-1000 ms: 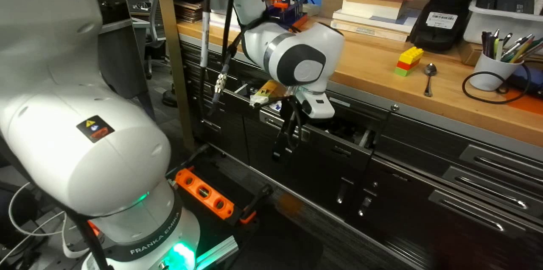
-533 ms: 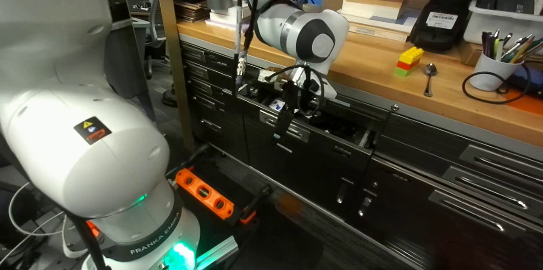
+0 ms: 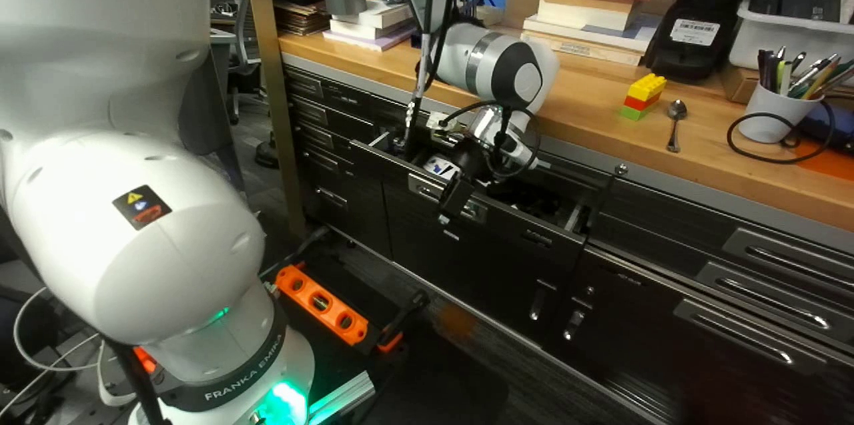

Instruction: Put the black objects in the open drawer then close the drawer

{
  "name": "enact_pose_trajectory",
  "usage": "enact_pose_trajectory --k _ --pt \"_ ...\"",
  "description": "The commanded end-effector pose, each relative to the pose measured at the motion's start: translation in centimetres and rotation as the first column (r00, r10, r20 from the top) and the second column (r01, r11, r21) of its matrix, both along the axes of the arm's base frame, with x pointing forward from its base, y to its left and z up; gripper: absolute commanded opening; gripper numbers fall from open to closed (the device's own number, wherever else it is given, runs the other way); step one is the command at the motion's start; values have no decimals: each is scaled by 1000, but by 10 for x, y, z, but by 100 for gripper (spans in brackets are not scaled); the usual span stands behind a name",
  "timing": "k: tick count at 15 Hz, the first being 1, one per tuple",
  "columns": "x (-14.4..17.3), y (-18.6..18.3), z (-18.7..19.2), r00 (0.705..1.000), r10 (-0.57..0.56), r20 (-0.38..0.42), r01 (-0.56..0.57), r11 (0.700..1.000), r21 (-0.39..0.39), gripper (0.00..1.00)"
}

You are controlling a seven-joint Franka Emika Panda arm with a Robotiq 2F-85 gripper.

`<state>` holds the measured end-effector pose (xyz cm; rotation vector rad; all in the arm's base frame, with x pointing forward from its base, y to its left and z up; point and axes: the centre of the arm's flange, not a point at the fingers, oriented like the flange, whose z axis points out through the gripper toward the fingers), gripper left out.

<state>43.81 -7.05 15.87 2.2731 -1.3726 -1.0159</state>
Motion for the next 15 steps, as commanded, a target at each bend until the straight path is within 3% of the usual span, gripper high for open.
enact_pose_trajectory --k 1,4,8,10,15 --pt "37 -16 -26 1000 8 22 -9 999 47 100" --pt "57 -25 -47 990 -40 138 21 991 131 100" --pt "68 -30 -58 945 -163 282 92 964 250 100" --pt "73 -30 -62 906 -234 353 130 947 294 100" --pt "88 -20 -70 773 -359 523 189 917 351 100"
